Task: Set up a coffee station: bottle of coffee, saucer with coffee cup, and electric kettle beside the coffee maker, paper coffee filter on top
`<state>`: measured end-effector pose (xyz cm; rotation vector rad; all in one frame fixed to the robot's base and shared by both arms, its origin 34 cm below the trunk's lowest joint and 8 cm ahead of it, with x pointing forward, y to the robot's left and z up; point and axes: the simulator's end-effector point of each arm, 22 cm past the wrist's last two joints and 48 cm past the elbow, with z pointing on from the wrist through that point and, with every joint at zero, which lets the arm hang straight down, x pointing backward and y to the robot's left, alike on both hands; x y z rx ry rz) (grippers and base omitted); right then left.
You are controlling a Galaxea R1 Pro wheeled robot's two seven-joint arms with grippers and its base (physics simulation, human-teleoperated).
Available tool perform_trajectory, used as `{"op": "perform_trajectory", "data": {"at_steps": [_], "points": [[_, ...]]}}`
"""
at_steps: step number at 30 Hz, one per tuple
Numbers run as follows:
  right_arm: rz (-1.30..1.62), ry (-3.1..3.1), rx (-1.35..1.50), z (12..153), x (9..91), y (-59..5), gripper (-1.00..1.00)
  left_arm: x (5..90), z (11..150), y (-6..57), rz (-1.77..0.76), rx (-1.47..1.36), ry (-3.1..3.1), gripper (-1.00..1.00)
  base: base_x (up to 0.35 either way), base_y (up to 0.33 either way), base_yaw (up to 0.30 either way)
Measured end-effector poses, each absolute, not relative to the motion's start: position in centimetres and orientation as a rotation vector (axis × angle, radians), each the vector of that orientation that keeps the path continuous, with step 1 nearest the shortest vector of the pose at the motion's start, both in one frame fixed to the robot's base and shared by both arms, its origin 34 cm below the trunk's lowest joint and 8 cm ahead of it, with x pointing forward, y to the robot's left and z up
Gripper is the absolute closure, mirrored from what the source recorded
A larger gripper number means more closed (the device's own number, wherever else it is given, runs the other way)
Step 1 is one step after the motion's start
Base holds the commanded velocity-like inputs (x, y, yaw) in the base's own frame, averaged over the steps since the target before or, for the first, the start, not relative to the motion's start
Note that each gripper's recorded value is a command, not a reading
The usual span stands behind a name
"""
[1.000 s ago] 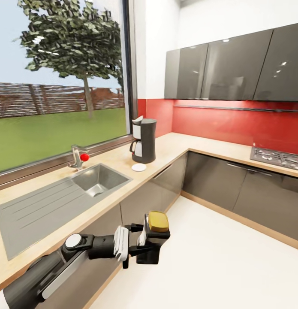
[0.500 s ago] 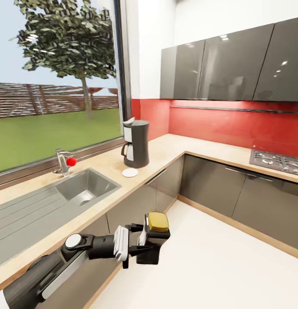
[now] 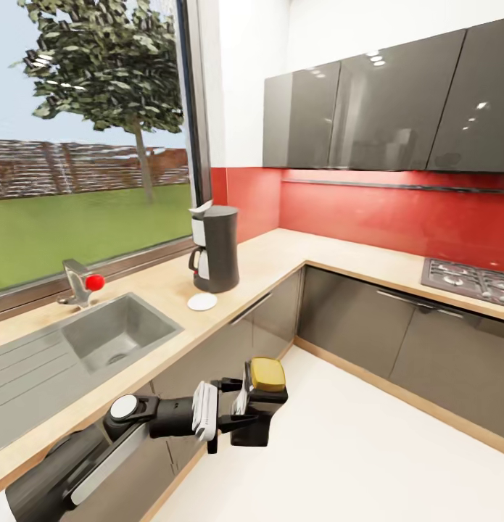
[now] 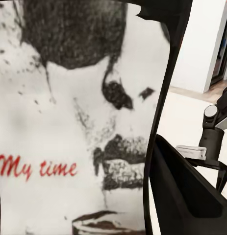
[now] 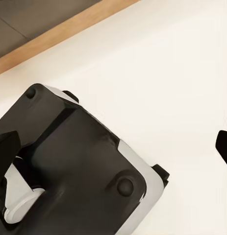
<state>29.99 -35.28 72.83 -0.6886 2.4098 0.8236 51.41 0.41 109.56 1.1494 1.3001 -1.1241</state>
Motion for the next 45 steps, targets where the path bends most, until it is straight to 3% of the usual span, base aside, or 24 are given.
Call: {"op": "perform_trajectory", "data": {"at_steps": [45], "points": [[0.825,2.408,-0.689,72.83,30.00,-35.18,-1.00,51.39,109.60,0.39,-1.124,1.150,1.299,1.00,0.264,-0.206,0.000]]}}
